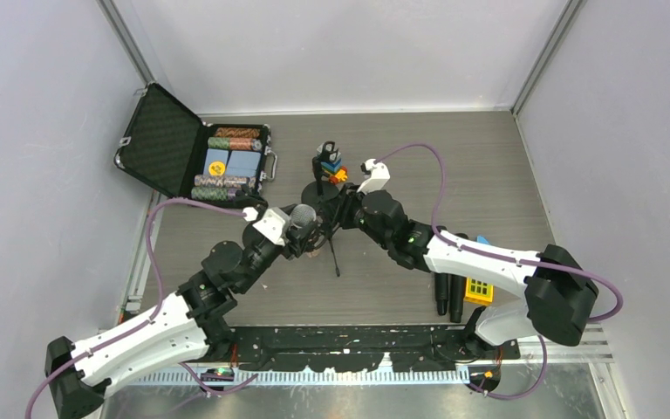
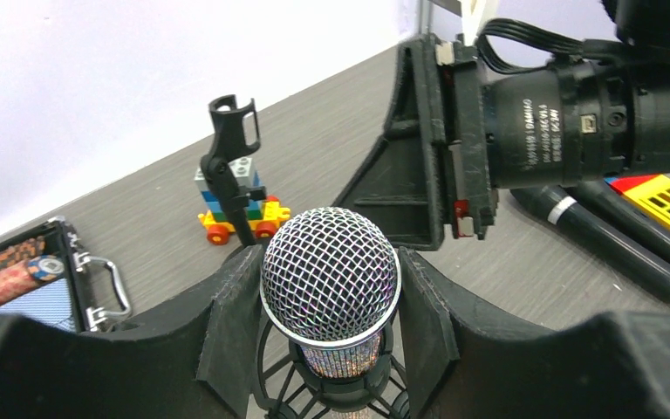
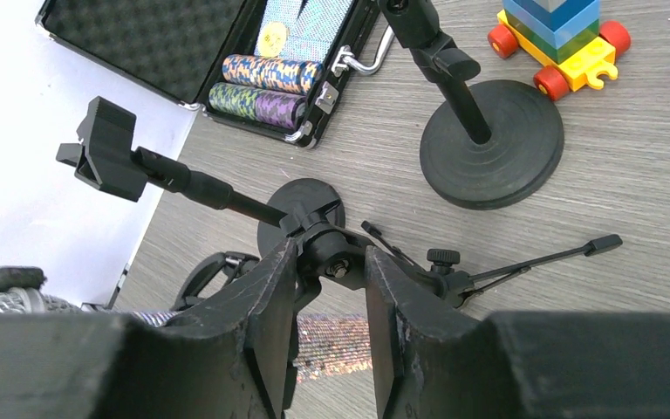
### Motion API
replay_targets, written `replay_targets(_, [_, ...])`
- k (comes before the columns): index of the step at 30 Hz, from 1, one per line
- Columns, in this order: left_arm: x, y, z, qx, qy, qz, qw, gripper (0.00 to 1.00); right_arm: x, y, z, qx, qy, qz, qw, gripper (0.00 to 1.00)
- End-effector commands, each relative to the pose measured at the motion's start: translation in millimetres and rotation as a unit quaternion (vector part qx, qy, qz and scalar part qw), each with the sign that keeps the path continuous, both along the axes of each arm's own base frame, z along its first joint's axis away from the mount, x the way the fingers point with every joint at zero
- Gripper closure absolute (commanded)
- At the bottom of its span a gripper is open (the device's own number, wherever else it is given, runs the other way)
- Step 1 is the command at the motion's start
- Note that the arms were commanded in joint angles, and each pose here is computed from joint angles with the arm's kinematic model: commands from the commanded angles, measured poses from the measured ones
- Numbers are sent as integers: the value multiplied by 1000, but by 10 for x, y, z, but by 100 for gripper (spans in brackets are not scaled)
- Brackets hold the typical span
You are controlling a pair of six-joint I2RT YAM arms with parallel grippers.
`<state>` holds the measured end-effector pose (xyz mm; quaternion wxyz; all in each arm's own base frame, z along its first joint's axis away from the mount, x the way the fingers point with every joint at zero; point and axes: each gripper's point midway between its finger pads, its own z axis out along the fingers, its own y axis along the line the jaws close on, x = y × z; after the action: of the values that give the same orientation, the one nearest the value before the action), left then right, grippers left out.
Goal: Remove the microphone from the stand
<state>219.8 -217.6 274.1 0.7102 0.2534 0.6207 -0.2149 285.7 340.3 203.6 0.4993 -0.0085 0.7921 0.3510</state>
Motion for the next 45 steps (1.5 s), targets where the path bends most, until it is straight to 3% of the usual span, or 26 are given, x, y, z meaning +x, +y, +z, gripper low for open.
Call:
replay_targets(1, [81,295,611,-69,-63,68,993,97,-120,-151,-397,-75,21,23,997,61])
replay_targets(6, [70,193,530,-42,-51,46,997,96,-139,-141,-312,-59,22,32,998,60])
replay_targets(15, [58,240,282,-33,-23,54,998,97,-454,-30,544,90,19,89,992,54])
replay_targets(26, [32,209,332,-46,-25,43,998,97,-530,291,-67,-4,165,143,976,54])
replay_targets(34, [-5,211,495,-60,-26,34,997,97,-467,157,-337,-70,193,118,971,56])
replay_targets(45, [-2,304,820,-72,-57,50,995,96,-444,44,-512,-102,205,116,966,58])
